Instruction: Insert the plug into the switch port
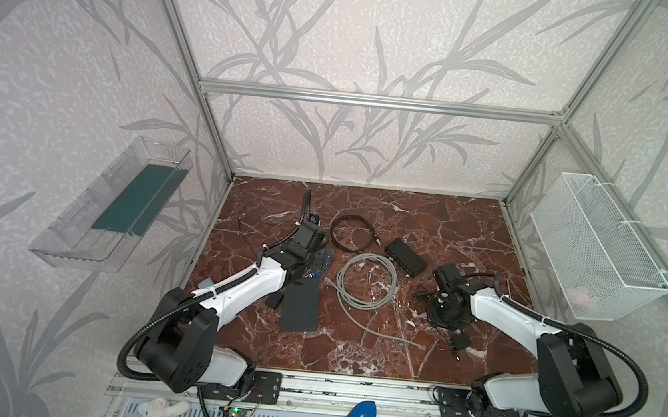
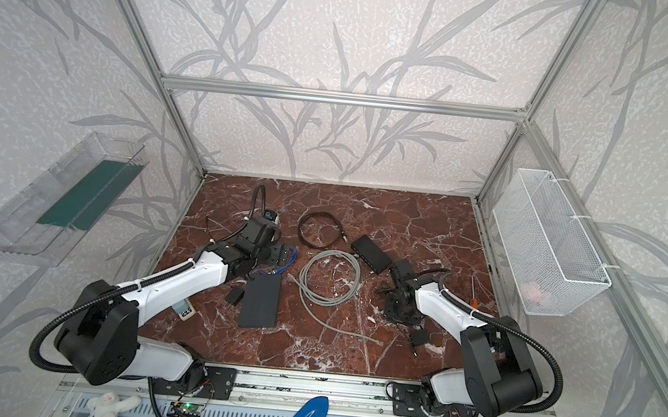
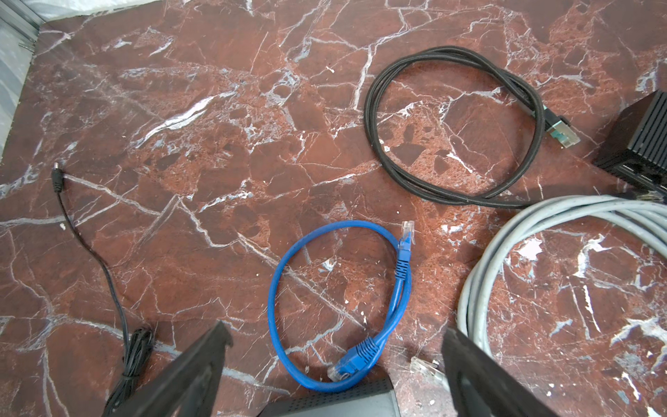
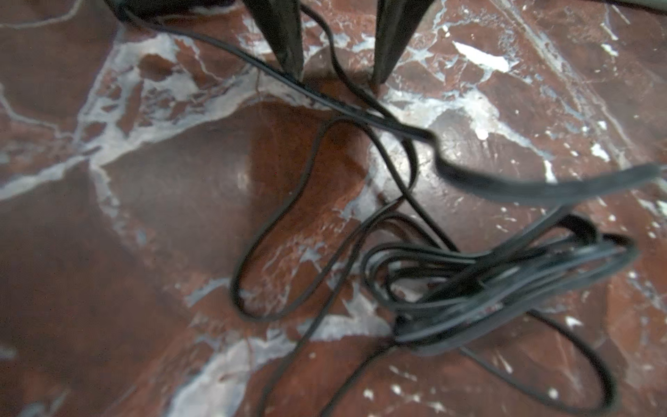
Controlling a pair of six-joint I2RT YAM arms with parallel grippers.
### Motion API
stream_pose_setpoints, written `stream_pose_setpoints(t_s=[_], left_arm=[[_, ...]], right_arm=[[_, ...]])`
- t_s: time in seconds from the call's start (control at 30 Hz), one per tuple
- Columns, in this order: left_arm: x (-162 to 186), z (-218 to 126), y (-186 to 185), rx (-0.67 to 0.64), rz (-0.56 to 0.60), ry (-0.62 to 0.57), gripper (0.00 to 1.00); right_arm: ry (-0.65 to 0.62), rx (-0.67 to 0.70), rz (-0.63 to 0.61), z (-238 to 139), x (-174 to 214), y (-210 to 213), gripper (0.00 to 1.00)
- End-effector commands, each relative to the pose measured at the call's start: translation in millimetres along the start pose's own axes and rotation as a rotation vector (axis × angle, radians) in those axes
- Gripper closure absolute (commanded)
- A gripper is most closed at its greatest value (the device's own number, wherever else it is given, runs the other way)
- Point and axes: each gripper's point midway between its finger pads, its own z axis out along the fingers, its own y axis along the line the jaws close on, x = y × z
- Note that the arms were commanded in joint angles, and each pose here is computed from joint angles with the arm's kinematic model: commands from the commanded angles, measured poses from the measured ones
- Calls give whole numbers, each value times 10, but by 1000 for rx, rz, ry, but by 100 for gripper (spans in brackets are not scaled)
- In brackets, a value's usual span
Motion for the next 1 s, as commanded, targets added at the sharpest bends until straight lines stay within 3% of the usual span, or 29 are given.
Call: stream_pose_setpoints(t_s=[0.0, 0.03, 0.1, 0.23, 0.4, 0.63, 0.7, 0.87, 0.97], left_arm=[[-86, -66, 30, -26, -5, -5, 5], [-96, -79, 22, -24, -4, -7, 5], [-107, -89, 18, -21, -5, -9, 5], [-132, -83, -23, -3, -6, -10, 5], [-141, -104, -52, 7, 14, -2, 6], [-100, -154, -67, 11, 38, 12, 6], [-89, -159, -87, 14, 40, 14, 6], [-82, -180, -198, 43, 43, 18, 6], [6, -194, -413, 123, 46, 52, 8]], right_arm=[[-4, -7, -5, -119, -24, 61, 63], [-10, -2, -6, -187, -34, 57, 56], [-12, 5, -12, -297, -30, 48, 52], [15, 0, -12, -347, 69, 28, 54], [53, -14, 20, -151, 214, -8, 58], [40, 28, -7, 8, 134, -54, 60], [48, 29, -12, 67, 126, -45, 65], [59, 10, -20, 117, 97, 14, 89], [39, -83, -2, -36, -30, 235, 100]])
